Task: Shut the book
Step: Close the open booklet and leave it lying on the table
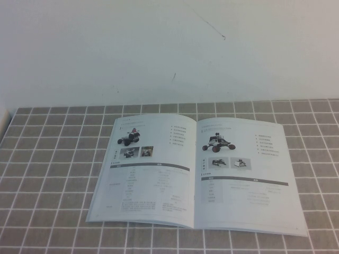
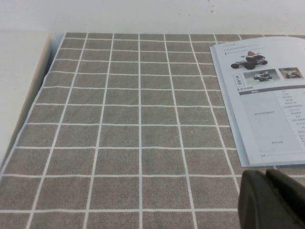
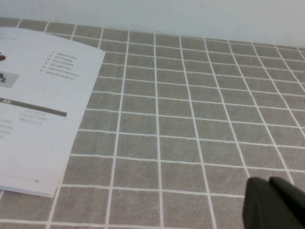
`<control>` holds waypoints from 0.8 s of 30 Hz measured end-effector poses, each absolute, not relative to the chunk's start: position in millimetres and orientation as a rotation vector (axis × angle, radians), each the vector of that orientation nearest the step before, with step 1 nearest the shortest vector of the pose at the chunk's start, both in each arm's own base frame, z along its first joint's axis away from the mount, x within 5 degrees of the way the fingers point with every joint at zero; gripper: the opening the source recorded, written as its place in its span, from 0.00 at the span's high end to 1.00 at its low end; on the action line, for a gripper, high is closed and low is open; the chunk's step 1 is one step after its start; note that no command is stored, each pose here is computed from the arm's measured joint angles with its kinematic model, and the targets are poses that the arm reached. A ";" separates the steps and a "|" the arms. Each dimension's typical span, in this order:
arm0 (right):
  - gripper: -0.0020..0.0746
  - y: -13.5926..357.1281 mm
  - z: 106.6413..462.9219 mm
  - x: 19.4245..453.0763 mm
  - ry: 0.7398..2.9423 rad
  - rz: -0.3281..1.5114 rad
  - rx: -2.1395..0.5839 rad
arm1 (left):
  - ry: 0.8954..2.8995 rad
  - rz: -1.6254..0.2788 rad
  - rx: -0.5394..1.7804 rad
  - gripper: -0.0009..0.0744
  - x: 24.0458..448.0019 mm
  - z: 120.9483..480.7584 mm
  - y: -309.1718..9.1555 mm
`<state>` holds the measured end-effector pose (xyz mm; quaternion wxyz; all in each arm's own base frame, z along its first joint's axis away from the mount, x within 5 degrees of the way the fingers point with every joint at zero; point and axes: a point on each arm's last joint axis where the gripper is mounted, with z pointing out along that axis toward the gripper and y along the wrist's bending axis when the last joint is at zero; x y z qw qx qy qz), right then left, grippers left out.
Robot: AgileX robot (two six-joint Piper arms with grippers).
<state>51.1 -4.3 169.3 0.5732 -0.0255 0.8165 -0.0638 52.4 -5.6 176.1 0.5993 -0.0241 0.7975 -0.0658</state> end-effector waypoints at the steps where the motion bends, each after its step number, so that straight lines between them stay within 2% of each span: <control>1: 0.98 -4.3 169.3 51.1 1.914 -0.150 -0.060 | 1.849 -0.151 -0.054 0.99 52.4 176.1 -5.6; 11: 0.98 -4.3 170.7 51.6 1.897 -0.151 -0.059 | 1.849 -0.149 -0.051 0.99 52.4 176.0 -5.6; 17: 0.98 -4.2 180.6 55.0 1.765 -0.151 -0.051 | 1.798 -0.163 -0.066 0.99 53.8 179.0 -5.6; 20: 0.98 -4.2 189.1 56.2 1.671 -0.155 -0.047 | 1.721 -0.197 -0.097 0.99 55.1 185.8 -5.6; 24: 0.98 -4.2 202.8 56.5 1.520 -0.163 -0.044 | 1.520 -0.268 -0.186 0.99 56.2 203.5 -2.9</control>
